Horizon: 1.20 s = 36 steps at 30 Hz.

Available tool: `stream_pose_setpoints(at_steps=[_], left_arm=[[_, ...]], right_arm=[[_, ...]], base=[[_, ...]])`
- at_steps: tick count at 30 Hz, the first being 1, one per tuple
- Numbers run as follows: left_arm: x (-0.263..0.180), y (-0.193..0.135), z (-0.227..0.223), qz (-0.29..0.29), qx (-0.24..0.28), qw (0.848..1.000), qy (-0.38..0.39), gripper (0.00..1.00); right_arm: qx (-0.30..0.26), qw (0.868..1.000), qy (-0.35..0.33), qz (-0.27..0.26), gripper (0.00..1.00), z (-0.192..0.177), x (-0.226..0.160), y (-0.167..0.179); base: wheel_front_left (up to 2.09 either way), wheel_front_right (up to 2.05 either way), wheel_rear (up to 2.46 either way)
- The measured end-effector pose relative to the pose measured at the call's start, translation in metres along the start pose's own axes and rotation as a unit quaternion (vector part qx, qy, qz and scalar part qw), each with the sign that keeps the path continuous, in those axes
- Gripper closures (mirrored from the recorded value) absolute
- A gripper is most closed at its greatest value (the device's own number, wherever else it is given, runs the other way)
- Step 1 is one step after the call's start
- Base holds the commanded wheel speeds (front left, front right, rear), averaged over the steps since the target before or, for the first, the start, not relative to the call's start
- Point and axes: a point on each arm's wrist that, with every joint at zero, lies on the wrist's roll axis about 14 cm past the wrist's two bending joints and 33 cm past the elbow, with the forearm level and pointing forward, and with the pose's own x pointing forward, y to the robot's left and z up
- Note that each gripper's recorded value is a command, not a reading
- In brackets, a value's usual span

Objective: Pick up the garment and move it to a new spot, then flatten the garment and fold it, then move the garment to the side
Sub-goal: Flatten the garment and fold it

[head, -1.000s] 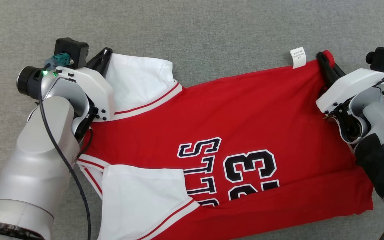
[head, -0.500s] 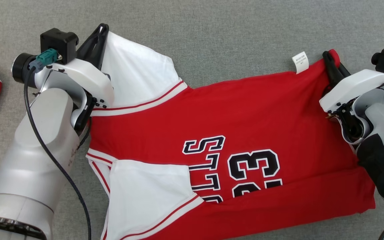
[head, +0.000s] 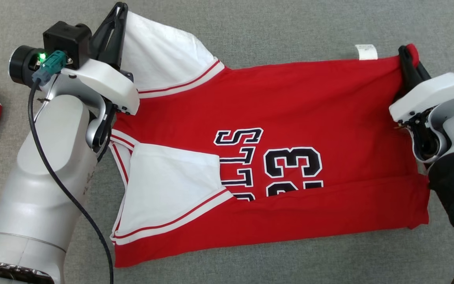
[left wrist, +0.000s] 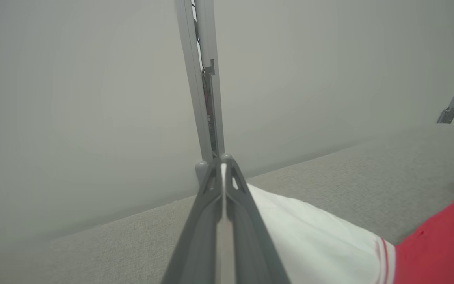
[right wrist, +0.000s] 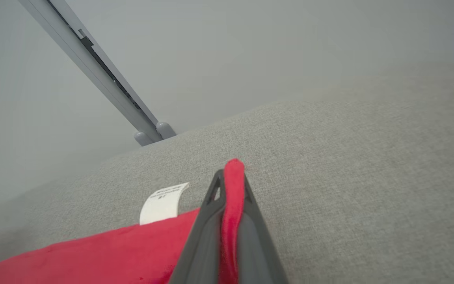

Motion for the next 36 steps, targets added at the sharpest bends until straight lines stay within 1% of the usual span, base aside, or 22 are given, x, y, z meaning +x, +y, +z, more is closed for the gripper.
stream_pose_setpoints(at_steps=[4, 7, 11, 15, 22, 24, 28, 33, 36], left_arm=[[0.0, -0.002, 0.007, -0.005, 0.002, 1.0, -0.011, 1.0], [-0.009, -0.005, 0.005, -0.009, -0.001, 1.0, -0.012, 1.0], [-0.02, -0.008, 0.014, -0.014, -0.003, 0.999, -0.029, 1.0], [-0.04, -0.01, 0.015, -0.013, -0.008, 0.999, -0.035, 1.0], [-0.08, -0.015, 0.015, -0.01, -0.021, 0.999, -0.039, 1.0], [-0.097, -0.013, 0.014, -0.003, -0.023, 0.999, -0.038, 1.0], [-0.119, -0.009, 0.014, 0.006, -0.021, 0.999, -0.037, 1.0], [-0.145, -0.006, 0.01, 0.021, -0.032, 0.999, -0.032, 1.0], [-0.158, -0.008, 0.007, 0.023, -0.035, 0.999, -0.027, 1.0]], right_arm=[[-0.001, 1.0, -0.004, -0.003, 1.0, -0.002, -0.005, -0.002], [0.0, 1.0, -0.007, -0.005, 1.0, -0.002, -0.01, -0.003], [-0.009, 1.0, -0.005, -0.007, 1.0, -0.007, -0.02, -0.007], [-0.017, 1.0, -0.007, -0.012, 1.0, -0.007, -0.03, -0.013], [-0.034, 0.999, -0.006, -0.01, 1.0, -0.008, -0.046, -0.013], [-0.037, 0.999, -0.012, -0.003, 1.0, -0.005, -0.051, -0.01], [-0.05, 0.999, -0.004, 0.01, 1.0, -0.012, -0.062, -0.002], [-0.086, 0.996, 0.009, 0.021, 1.0, -0.018, -0.075, -0.003], [-0.093, 0.995, 0.013, 0.026, 1.0, -0.021, -0.08, 0.001]], base=[[0.0, 0.0, 0.0], [0.0, 0.0, 0.0], [0.0, 0.0, 0.0], [0.0, 0.0, 0.0], [0.0, 0.0, 0.0], [0.0, 0.0, 0.0], [0.0, 0.0, 0.0], [0.0, 0.0, 0.0], [0.0, 0.0, 0.0]])
